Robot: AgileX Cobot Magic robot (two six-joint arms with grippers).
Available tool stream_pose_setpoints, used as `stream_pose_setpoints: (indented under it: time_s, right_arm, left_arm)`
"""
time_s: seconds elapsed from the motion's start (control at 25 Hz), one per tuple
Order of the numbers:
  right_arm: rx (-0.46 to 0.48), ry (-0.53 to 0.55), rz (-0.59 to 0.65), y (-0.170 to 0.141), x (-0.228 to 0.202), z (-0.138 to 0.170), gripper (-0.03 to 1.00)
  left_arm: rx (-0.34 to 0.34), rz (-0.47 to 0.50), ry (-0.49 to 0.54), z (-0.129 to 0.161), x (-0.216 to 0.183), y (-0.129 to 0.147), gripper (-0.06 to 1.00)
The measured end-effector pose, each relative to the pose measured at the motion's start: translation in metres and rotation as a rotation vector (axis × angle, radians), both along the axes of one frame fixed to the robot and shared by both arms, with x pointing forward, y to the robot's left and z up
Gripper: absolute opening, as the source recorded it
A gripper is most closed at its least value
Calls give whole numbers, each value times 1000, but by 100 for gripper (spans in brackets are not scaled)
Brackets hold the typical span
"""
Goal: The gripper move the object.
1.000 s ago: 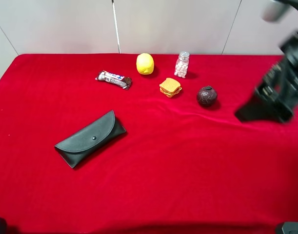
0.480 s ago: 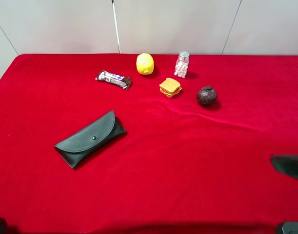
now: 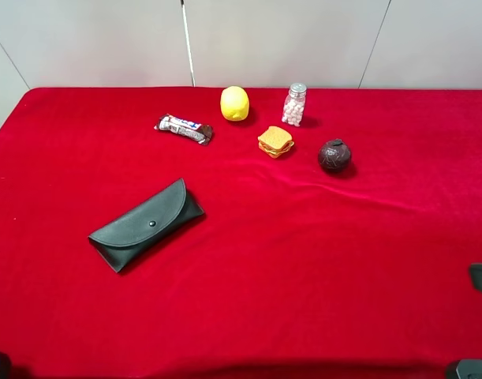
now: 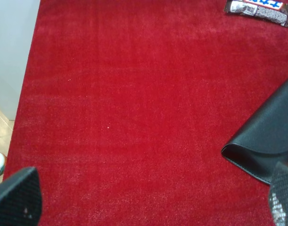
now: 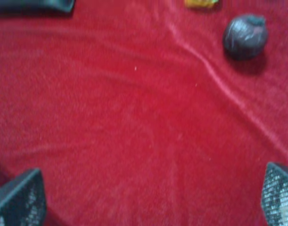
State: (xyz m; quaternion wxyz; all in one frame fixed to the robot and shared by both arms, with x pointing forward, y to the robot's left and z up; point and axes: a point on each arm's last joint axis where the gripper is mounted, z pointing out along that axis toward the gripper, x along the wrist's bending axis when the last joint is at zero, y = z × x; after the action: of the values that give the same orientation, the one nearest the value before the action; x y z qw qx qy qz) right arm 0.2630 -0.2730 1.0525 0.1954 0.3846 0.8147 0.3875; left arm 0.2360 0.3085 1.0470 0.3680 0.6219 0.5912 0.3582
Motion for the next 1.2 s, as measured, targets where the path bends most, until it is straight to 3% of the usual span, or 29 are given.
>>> stream_pose_setpoints:
  time_s: [0.44, 1.04, 1.2]
  right_arm:
    - [122, -210, -37, -21, -32, 4, 69]
    - [66, -241, -414, -17, -30, 3, 69]
    - [62, -242, -454, -17, -30, 3, 69]
  left_arm:
    - [0, 0, 0, 0, 0, 0, 95]
    - [0, 0, 0, 0, 0, 0, 95]
    - [0, 0, 0, 0, 0, 0, 95]
